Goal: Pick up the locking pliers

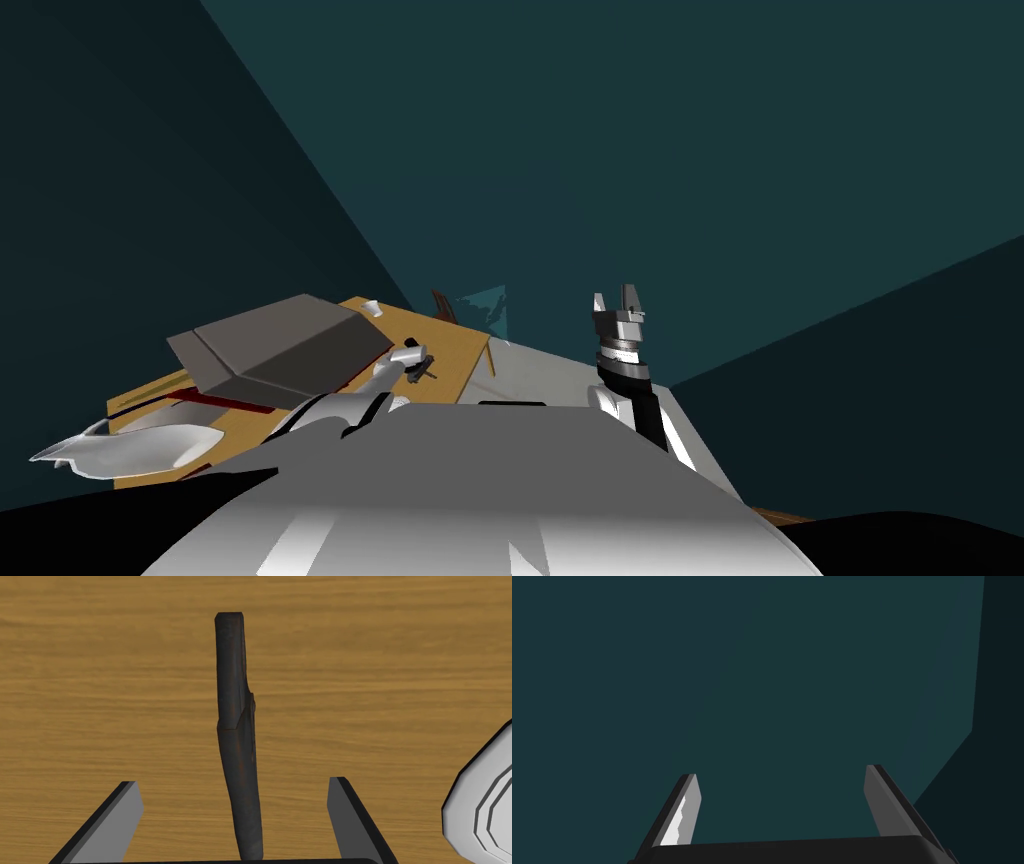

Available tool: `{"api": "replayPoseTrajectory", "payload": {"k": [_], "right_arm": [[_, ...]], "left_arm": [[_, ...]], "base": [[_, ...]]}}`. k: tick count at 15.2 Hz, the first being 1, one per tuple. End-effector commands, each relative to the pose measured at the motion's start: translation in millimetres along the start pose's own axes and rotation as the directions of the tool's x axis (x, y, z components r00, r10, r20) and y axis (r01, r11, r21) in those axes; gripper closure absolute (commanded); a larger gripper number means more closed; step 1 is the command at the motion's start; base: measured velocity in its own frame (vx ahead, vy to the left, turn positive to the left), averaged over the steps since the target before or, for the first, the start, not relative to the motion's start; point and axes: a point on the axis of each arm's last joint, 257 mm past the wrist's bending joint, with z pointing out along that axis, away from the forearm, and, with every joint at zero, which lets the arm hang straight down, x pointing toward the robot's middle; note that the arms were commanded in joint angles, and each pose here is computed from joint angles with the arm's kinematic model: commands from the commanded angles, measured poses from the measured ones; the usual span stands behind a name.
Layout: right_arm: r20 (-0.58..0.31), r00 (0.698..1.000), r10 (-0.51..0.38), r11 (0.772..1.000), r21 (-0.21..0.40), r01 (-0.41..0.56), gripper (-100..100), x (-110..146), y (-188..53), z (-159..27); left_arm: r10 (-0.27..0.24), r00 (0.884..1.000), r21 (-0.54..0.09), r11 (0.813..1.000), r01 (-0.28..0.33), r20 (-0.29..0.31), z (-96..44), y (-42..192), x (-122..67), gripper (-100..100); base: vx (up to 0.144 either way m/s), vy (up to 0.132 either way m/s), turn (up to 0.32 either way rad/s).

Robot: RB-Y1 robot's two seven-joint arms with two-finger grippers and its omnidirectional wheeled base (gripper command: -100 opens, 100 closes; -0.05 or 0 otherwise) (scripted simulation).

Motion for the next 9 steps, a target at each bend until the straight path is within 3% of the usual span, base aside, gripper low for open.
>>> {"api": "replayPoseTrajectory", "payload": {"k": [1, 2, 3, 4, 9], "right_arm": [[0.000, 1.000, 0.000, 1.000, 0.000, 0.000, 0, 0.0, 0.0, 0.0], [0.000, 1.000, 0.000, 1.000, 0.000, 0.000, 0, 0.0, 0.0, 0.0], [0.000, 1.000, 0.000, 1.000, 0.000, 0.000, 0, 0.0, 0.0, 0.0], [0.000, 1.000, 0.000, 1.000, 0.000, 0.000, 0, 0.0, -0.1, -0.1], [0.000, 1.000, 0.000, 1.000, 0.000, 0.000, 0, 0.0, 0.0, -0.1]], "left_arm": [[-0.019, 1.000, -0.002, 1.000, 0.019, 0.006, -0.2, -6.4, 3.6, -100], [-0.037, 0.999, -0.002, 0.999, 0.037, 0.006, -0.2, -6.4, 3.6, -100], [-0.017, 1.000, -0.002, 1.000, 0.017, 0.004, -0.1, -4.9, 3.2, -100], [-0.023, 1.000, -0.002, 1.000, 0.023, 0.004, 0.0, -5.1, 3.3, 100], [-0.017, 1.000, 0.001, 1.000, 0.017, -0.003, -0.1, 1.8, -2.5, 100]], "base": [[-0.112, 0.085, -0.182], [-0.089, 0.054, -0.076], [-0.045, 0.026, -0.015], [-0.018, 0.011, -0.002], [0.009, -0.008, 0.035]]}}
